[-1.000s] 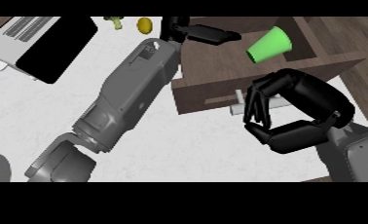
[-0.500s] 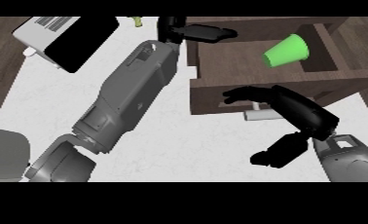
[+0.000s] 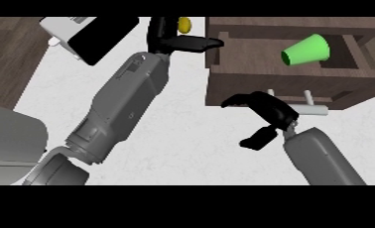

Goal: Pick up the cup, place it into the drawer and close the drawer

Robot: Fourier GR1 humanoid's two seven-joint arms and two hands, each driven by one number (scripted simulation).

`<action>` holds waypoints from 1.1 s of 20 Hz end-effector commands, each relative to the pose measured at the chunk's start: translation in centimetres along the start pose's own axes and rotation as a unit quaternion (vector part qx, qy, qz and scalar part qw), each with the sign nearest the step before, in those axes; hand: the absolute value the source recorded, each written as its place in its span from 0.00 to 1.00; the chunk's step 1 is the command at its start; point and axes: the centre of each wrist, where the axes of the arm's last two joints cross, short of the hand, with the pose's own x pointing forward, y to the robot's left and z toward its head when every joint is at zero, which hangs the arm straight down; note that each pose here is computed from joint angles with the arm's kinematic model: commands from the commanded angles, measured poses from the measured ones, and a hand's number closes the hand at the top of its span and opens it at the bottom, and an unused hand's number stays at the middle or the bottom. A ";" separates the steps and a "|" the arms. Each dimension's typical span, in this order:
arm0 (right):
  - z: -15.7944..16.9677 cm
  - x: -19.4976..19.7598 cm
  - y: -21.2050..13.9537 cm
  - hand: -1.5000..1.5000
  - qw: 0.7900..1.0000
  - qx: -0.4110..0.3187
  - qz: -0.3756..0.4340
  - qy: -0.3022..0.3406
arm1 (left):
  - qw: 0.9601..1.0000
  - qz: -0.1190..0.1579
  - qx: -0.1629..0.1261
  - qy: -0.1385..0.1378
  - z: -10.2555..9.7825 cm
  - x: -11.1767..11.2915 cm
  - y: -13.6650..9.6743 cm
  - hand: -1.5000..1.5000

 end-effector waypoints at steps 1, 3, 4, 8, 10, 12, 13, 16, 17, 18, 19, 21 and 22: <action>-1.2 -4.2 1.3 1.00 0.999 0.012 0.021 0.036 | 1.000 0.003 0.009 -0.009 0.5 0.3 3.4 0.00; -2.4 -4.8 -0.6 1.00 0.999 -0.030 -0.001 0.045 | 1.000 0.011 0.000 -0.010 1.4 -0.3 3.1 0.00; -3.3 -4.9 -0.1 1.00 0.999 -0.031 0.002 0.036 | 1.000 0.021 -0.002 0.000 0.9 0.2 3.2 0.00; -2.8 -5.9 -5.7 1.00 0.996 -0.085 -0.014 0.010 | 1.000 0.016 -0.007 0.006 2.6 -0.7 5.1 0.00; -3.0 -6.2 -6.8 1.00 0.992 -0.123 -0.016 0.015 | 1.000 0.025 -0.007 -0.001 1.9 0.5 5.3 0.00; -3.3 -5.8 -8.5 1.00 0.988 -0.152 -0.025 0.014 | 0.999 0.024 -0.021 0.005 2.6 -0.2 5.2 0.00; -2.8 -6.0 -9.9 1.00 0.986 -0.166 -0.030 0.007 | 1.000 0.026 -0.016 0.003 3.3 -0.4 6.9 0.00; -1.8 -6.0 -12.9 1.00 0.978 -0.203 -0.023 0.026 | 0.999 0.023 -0.021 0.004 2.7 0.5 6.9 0.00; -2.1 -4.9 -14.5 1.00 0.975 -0.220 -0.037 0.023 | 1.000 0.019 -0.013 0.009 4.1 -0.7 8.5 0.00; -1.8 -5.3 -14.4 1.00 0.974 -0.222 -0.037 0.030 | 1.000 0.019 -0.022 0.006 3.3 0.4 8.6 0.00; -1.3 -5.2 -15.4 1.00 0.972 -0.229 -0.049 0.024 | 0.999 0.024 -0.023 0.007 3.3 0.2 6.8 0.00; -1.4 -5.1 -15.6 1.00 0.969 -0.239 -0.053 0.028 | 0.999 0.028 -0.032 0.010 3.4 0.5 8.3 0.00; -0.7 -5.2 -16.2 1.00 0.970 -0.239 -0.049 0.023 | 0.999 0.018 -0.030 0.008 3.2 0.8 8.5 0.00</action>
